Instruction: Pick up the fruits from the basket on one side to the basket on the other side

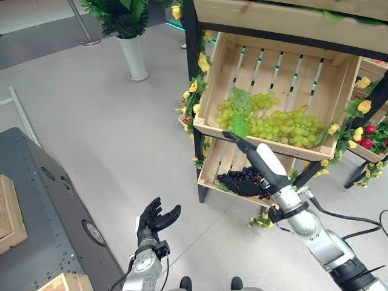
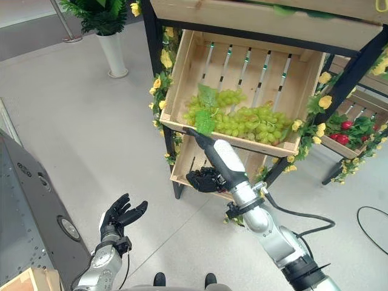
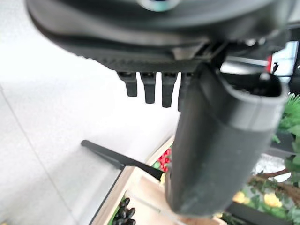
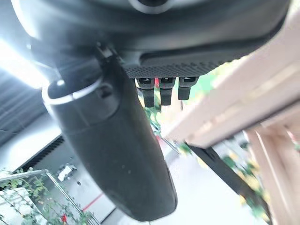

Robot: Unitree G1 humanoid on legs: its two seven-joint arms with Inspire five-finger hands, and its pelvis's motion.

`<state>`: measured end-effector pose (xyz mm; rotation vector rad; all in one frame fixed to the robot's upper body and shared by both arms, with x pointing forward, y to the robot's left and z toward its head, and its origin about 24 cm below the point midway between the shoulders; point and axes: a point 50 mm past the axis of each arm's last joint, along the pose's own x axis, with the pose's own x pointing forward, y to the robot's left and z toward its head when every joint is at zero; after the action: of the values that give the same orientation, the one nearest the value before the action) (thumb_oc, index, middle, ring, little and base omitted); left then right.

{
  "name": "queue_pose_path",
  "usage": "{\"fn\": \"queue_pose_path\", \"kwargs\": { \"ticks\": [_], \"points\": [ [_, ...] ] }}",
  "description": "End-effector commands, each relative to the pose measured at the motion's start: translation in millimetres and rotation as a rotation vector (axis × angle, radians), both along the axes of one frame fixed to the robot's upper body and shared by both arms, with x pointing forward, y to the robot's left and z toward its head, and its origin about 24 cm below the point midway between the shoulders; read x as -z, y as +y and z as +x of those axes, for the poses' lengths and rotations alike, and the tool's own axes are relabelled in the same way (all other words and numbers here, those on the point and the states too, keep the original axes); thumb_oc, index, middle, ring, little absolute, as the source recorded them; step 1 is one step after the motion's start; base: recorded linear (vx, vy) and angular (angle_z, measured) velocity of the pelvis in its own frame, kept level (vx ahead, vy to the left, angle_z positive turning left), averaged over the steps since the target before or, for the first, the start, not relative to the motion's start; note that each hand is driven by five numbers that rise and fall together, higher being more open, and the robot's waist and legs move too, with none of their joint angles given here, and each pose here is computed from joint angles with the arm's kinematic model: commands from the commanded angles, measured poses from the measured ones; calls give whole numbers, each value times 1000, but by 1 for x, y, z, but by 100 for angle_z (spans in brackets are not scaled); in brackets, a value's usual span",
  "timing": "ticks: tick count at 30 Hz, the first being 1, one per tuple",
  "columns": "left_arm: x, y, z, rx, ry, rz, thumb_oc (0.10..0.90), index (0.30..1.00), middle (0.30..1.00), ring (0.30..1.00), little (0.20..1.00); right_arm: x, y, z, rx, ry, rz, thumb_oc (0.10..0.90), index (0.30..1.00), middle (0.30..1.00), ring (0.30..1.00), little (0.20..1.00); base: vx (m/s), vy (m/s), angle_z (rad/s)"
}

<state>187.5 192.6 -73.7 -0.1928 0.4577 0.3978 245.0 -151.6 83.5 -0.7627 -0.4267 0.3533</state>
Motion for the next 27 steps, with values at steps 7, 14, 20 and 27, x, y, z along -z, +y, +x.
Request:
{"fn": "queue_pose_path", "kwargs": {
  "ticks": [7,14,20,27],
  "points": [
    [-27,1,32,69,-184,107,800,900,900,900,900,-12,36,0,-110,-150,115,800,900,900,900,900,-8,33,3],
    [-31,6,38,116,-190,141,800,900,900,900,900,1,42,-1,-109,-97,104,800,900,900,900,900,-16,-52,-1],
    [-39,2,58,195,-198,160,800,900,900,900,900,24,35,4,-17,34,84,800,900,900,900,900,43,-361,73],
    [-25,-5,48,197,-122,133,800,900,900,900,900,44,25,6,-14,271,132,800,900,900,900,900,-24,-399,55]
  ]
}}
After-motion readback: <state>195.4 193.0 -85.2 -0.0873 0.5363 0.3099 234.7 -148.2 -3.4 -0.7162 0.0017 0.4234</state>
